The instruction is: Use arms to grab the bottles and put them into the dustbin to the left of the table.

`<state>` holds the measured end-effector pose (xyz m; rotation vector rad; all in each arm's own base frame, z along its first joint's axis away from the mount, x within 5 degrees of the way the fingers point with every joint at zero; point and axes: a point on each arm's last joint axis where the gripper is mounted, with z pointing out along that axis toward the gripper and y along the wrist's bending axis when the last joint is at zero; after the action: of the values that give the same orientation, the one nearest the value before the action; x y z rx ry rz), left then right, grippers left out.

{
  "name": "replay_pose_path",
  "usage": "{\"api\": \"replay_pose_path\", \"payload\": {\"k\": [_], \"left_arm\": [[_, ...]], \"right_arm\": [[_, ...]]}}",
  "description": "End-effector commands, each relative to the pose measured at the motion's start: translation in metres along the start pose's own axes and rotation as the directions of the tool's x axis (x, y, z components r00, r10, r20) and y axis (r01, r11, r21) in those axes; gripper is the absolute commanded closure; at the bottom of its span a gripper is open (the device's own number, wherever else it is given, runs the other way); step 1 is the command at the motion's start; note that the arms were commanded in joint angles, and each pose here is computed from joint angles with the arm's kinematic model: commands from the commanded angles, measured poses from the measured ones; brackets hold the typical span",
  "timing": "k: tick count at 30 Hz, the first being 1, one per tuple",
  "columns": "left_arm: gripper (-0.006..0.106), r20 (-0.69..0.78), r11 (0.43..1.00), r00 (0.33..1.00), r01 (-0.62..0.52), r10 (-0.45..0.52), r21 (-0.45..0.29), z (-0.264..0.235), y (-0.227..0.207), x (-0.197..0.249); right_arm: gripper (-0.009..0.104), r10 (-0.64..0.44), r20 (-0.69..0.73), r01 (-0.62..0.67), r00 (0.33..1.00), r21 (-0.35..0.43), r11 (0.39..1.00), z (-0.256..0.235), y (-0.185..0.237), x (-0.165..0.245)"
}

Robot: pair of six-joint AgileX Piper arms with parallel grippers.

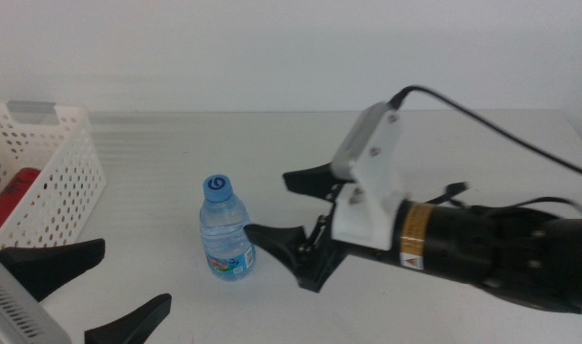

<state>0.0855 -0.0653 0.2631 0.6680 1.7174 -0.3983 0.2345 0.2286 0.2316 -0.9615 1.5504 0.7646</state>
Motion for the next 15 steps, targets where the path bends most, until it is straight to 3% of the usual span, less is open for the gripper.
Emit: {"api": "replay_pose_path", "payload": {"k": [1, 7, 9, 12, 15], "left_arm": [[0.01, 0.104, 1.0, 0.994, 0.018, -0.017, -0.009, -0.002, 0.002, -0.016], [0.01, 0.104, 1.0, 0.994, 0.018, -0.017, -0.009, -0.002, 0.002, -0.016], [0.01, 0.104, 1.0, 0.994, 0.018, -0.017, -0.009, -0.002, 0.002, -0.016], [0.01, 0.104, 1.0, 0.994, 0.018, -0.017, -0.009, -0.002, 0.002, -0.016], [0.01, 0.104, 1.0, 0.994, 0.018, -0.017, -0.009, -0.002, 0.002, -0.016]], "right_arm": [[0.021, -0.007, 0.086, 0.006, 0.996, 0.011, 1.0, -0.017, 0.003, -0.028], [0.021, 0.015, -0.005, -0.015, 1.0, 0.045, 0.999, -0.04, 0.009, -0.032], [0.021, 0.062, -0.003, -0.062, 0.998, 0.053, 0.997, -0.049, 0.012, -0.03], [0.021, 0.187, 0.048, -0.192, 0.981, 0.145, 0.971, -0.067, 0.012, -0.028], [0.022, 0.102, 0.031, -0.106, 0.994, 0.217, 0.97, -0.082, 0.014, -0.021]]}}
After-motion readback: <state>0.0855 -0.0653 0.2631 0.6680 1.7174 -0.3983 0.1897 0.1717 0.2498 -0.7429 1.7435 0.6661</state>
